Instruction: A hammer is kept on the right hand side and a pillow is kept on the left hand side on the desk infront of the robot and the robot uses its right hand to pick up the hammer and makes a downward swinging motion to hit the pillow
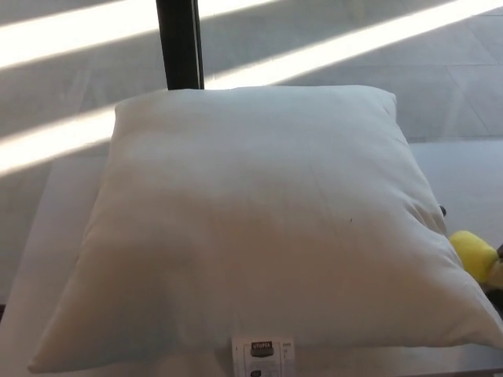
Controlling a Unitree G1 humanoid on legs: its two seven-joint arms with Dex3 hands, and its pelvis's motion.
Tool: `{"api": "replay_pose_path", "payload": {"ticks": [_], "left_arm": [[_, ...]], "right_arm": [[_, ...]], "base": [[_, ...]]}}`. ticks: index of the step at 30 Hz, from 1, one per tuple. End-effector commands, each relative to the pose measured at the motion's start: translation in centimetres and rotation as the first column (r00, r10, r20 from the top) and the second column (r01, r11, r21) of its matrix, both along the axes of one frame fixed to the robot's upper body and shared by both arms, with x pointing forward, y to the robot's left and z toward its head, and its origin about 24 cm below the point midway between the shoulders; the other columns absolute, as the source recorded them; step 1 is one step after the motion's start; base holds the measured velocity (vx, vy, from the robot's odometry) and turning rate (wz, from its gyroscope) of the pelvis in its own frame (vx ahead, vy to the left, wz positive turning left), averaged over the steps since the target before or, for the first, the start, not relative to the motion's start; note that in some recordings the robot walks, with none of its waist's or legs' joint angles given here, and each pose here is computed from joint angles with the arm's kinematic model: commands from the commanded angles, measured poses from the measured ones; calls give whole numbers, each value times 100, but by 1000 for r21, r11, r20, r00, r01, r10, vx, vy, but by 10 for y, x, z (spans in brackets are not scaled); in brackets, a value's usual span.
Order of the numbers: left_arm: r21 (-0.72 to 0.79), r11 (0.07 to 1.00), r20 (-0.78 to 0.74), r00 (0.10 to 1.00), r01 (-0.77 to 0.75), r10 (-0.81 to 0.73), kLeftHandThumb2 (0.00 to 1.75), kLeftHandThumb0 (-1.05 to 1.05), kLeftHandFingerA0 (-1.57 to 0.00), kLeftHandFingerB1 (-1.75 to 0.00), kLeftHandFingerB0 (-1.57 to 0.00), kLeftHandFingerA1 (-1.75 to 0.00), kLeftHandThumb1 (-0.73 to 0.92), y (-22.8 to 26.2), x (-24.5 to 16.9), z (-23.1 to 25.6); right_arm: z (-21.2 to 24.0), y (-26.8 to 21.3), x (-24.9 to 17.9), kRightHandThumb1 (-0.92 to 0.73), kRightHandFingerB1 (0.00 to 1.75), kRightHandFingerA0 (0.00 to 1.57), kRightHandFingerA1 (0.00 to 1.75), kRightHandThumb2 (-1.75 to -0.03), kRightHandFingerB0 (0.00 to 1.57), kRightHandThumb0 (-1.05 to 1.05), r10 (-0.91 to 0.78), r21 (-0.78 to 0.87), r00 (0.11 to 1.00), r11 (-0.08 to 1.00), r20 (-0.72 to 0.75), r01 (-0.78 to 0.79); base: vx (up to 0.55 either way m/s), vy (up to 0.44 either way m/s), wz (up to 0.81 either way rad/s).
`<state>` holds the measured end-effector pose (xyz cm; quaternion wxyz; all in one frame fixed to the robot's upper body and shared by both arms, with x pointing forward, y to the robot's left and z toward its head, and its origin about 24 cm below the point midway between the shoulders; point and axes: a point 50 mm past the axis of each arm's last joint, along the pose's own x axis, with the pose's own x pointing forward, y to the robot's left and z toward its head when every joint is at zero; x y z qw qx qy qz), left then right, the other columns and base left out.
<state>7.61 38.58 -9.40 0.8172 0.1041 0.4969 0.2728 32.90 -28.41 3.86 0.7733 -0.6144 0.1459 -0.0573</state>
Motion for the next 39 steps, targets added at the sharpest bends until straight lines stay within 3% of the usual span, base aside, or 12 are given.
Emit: {"api": "replay_pose_path", "payload": {"ticks": [1,6,7,8,11,20,24,26,33,37,38,39], "left_arm": [[8,1000,8,1000,0,0,59,-58,-78,-50,-72,-64,62,6,-1,5],[11,1000,13,1000,-8,7,59,-57,-81,-51,-74,-63,62,5,-1,4],[11,1000,14,1000,-4,4,59,-57,-81,-51,-74,-63,62,5,-1,4],[10,1000,12,1000,2,-2,59,-57,-81,-51,-76,-66,62,5,0,4],[9,1000,16,1000,-4,4,59,-57,-79,-51,-74,-64,63,6,-1,4],[3,1000,22,1000,-21,21,59,-59,-81,-50,-72,-66,62,6,-2,4],[-1,1000,26,999,-29,29,59,-58,-80,-50,-70,-65,62,6,-4,4],[4,1000,21,999,-29,29,59,-58,-79,-50,-69,-65,62,6,-4,4],[-6,999,29,998,-51,51,59,-58,-78,-49,-70,-62,61,8,-9,4],[2,999,15,999,-46,46,59,-58,-77,-52,-73,-65,63,9,-15,5],[3,998,14,998,-57,57,59,-57,-79,-52,-73,-65,62,11,-19,5],[1,998,17,998,-68,68,59,-57,-79,-52,-73,-65,62,11,-20,5]], "right_arm": [[14,-3,9,-70,94,78,155,-93,73,-27,-62,277,998,959,1,59],[36,-12,15,-65,130,85,173,-95,72,-28,-81,291,996,954,34,68],[40,-13,16,-65,130,85,173,-95,72,-28,-84,290,996,954,38,70],[47,-18,18,-67,106,80,151,-91,74,-29,-104,299,994,950,31,90],[54,-25,18,-69,116,83,167,-87,70,-26,-122,298,992,949,39,105],[67,-41,11,-62,139,82,170,-102,71,-27,-173,331,983,933,68,141],[67,-43,8,-62,137,82,167,-100,72,-27,-184,332,980,931,71,151],[66,-44,8,-62,115,82,163,-99,74,-28,-195,315,978,935,72,163],[64,-48,2,-60,114,83,166,-102,75,-29,-208,344,974,924,88,166],[65,-46,2,-58,140,89,175,-105,72,-27,-245,439,963,882,113,173],[64,-43,2,-52,117,118,136,-113,93,-29,-241,456,963,875,121,161],[64,-43,2,-52,117,118,136,-113,93,-29,-239,477,961,866,139,147]], "base": [[0,0,0],[0,0,0],[0,0,0],[0,0,0],[0,0,0],[0,0,0],[0,0,0],[0,0,0],[0,0,0],[0,0,0],[0,0,0],[0,0,0]]}}
